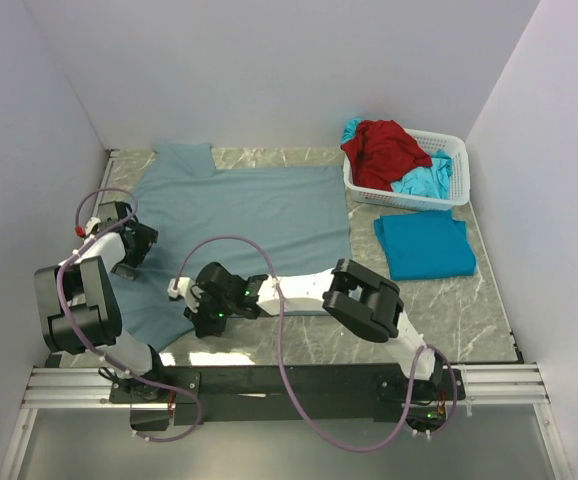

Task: Fold and stack the t-shirts
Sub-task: Flatten the tshirt out

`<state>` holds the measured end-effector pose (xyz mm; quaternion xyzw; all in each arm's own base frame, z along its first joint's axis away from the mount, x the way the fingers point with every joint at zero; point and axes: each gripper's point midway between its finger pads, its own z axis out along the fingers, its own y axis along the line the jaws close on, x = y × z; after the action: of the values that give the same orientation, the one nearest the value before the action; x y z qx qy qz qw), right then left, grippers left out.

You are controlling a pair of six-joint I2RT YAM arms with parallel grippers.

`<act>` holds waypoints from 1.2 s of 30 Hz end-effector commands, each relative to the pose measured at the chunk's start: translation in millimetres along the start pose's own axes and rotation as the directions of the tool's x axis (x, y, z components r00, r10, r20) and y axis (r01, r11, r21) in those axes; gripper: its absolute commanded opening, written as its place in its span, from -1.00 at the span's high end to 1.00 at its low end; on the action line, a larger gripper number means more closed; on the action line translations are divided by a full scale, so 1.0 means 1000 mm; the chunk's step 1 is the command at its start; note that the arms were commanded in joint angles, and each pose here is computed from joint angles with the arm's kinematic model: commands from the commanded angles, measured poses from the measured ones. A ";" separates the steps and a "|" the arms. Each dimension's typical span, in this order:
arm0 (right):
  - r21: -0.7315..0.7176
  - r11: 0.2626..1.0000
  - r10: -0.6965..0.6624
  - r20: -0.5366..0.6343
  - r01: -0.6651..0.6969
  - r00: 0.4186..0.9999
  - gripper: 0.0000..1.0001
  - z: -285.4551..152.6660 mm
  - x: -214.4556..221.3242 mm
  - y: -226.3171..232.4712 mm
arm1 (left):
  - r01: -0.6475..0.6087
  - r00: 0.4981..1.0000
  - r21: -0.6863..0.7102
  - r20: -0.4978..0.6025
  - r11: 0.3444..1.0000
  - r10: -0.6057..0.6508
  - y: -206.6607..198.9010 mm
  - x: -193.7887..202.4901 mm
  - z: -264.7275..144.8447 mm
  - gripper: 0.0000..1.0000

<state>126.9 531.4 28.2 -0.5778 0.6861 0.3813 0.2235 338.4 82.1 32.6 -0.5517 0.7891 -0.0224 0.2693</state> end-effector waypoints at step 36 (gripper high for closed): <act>0.010 0.999 0.048 0.088 -0.049 0.995 0.47 0.005 -0.054 -0.023 | -0.039 0.999 0.036 0.017 0.999 0.038 -0.005 -0.004 -0.001 -0.99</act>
<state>166.6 569.9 28.1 -0.5412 0.7114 0.3822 0.2345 343.7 82.0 34.3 -0.5361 0.7959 -0.0289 0.2799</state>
